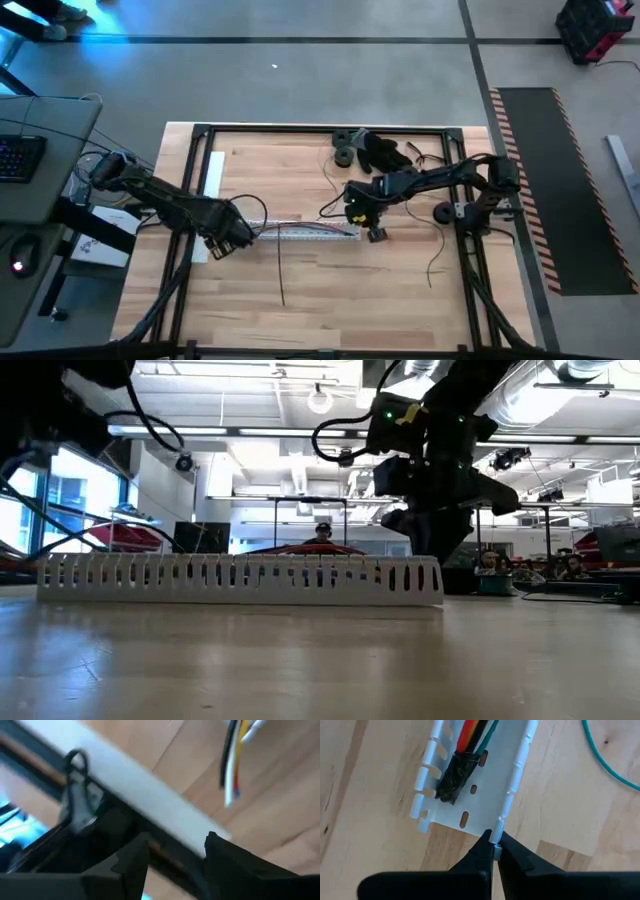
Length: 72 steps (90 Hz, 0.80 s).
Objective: Ziptie cables
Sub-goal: Put ziptied cables in a white cable duct
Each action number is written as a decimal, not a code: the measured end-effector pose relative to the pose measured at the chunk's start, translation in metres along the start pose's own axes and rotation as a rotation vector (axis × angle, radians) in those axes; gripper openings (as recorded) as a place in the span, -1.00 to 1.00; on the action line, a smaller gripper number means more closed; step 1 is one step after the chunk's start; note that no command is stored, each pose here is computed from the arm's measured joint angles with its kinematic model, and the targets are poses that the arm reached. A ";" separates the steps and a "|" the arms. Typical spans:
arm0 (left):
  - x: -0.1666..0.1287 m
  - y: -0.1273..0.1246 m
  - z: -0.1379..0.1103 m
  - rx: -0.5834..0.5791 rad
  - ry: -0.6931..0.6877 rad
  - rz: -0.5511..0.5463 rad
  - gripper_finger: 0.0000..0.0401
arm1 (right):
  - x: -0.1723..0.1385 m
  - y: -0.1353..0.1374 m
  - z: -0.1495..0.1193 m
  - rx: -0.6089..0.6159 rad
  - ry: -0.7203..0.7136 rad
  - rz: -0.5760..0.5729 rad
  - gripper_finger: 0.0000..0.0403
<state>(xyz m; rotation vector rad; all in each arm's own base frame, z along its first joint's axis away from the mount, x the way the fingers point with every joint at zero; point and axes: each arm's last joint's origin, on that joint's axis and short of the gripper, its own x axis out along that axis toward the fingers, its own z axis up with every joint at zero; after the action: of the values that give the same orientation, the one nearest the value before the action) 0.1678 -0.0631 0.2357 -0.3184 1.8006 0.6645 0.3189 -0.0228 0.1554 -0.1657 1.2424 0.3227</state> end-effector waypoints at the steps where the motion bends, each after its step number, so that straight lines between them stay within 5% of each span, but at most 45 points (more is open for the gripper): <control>1: -0.002 0.000 0.000 0.001 -0.003 -0.008 -0.13 | 0.000 0.000 0.000 0.000 0.000 0.000 -1.00; 15: -0.036 -0.011 0.005 0.037 -0.128 -0.282 -0.23 | 0.000 0.000 0.001 0.009 -0.006 -0.001 -1.00; 36: -0.061 -0.036 0.023 -0.007 -0.378 -0.687 -0.67 | 0.000 0.000 0.005 0.004 -0.047 0.000 -1.00; 50: -0.026 -0.047 0.028 -0.035 -0.262 -0.626 -0.96 | 0.000 -0.001 0.006 0.001 -0.063 -0.005 -1.00; 72: 0.008 -0.034 0.017 -0.032 -0.114 -0.383 -0.97 | 0.000 -0.001 0.005 0.021 -0.053 0.000 -1.00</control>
<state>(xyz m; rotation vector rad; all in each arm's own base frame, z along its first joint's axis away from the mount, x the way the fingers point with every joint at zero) 0.1961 -0.0795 0.2152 -0.6162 1.5646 0.4304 0.3237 -0.0218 0.1572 -0.1386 1.1926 0.3119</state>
